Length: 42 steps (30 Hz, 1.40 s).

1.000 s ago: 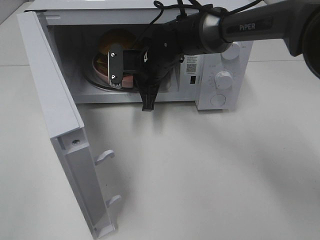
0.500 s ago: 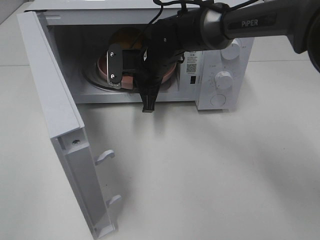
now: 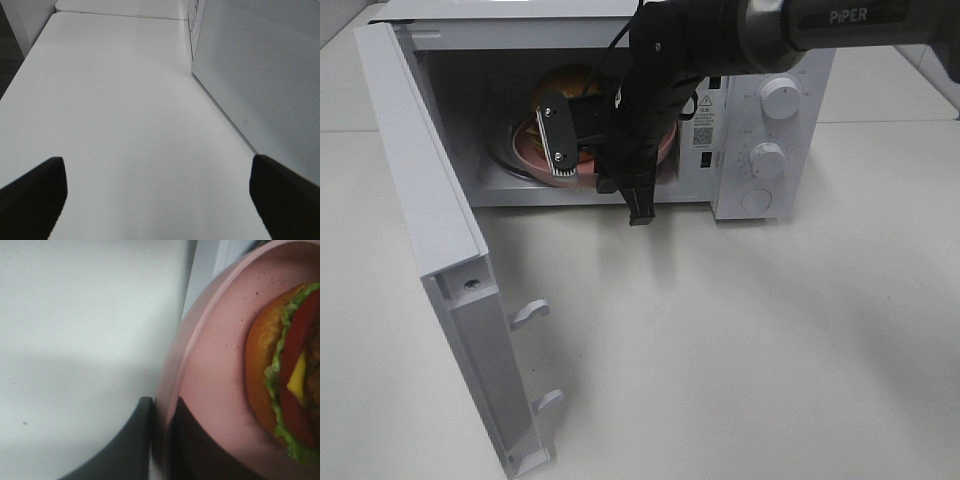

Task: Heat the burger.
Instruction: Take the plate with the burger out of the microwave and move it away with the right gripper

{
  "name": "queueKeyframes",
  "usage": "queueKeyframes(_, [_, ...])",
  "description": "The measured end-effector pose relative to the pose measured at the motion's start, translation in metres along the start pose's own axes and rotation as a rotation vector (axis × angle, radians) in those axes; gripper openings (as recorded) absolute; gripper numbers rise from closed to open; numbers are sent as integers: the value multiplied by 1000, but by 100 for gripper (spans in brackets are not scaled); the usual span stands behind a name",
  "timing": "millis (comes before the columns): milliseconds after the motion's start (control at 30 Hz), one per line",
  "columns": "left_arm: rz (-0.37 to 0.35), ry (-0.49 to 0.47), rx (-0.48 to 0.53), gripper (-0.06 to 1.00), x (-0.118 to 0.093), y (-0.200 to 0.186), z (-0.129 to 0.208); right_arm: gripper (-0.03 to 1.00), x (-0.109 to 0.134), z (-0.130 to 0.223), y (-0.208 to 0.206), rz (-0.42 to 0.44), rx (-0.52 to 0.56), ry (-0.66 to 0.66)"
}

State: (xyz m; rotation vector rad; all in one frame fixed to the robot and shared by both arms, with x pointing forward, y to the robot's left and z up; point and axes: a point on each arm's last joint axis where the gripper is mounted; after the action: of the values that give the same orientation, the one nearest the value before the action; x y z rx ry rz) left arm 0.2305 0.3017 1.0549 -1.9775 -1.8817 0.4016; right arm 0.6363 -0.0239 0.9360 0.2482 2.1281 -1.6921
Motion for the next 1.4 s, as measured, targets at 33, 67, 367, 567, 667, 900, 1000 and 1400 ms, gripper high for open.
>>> queueKeyframes(33, [0,0,0,90,0,0,0,3,2,1,-5,-9,4,-30])
queueKeyframes(67, [0,0,0,90,0,0,0,3,2,1,-5,-9,4,-30])
queueKeyframes(367, [0,0,0,90,0,0,0,3,12,6,-28,-39,15,-172])
queueKeyframes(567, [0,0,0,90,0,0,0,3,18,7,-41,-49,-9,-203])
queueKeyframes(667, [0,0,0,90,0,0,0,3,19,8,-47,-48,-13,-214])
queueKeyframes(900, [0,0,0,90,0,0,0,3,30,13,-58,-45,-16,-235])
queueKeyframes(1000, [0,0,0,90,0,0,0,3,34,15,-60,-48,-16,-240])
queueKeyframes(1400, [0,0,0,90,0,0,0,4,65,27,-67,-44,-39,-211])
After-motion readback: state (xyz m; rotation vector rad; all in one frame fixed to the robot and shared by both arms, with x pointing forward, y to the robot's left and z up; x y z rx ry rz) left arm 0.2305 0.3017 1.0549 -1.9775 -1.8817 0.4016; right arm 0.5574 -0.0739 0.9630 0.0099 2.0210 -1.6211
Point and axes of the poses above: a point on each arm's last joint axis where the gripper is mounted, y pointing out along that axis toward the gripper, x along the wrist's bending axis when the last joint is at zero, z = x × y, and after that the axes turned 7 degrees about y, right-handed
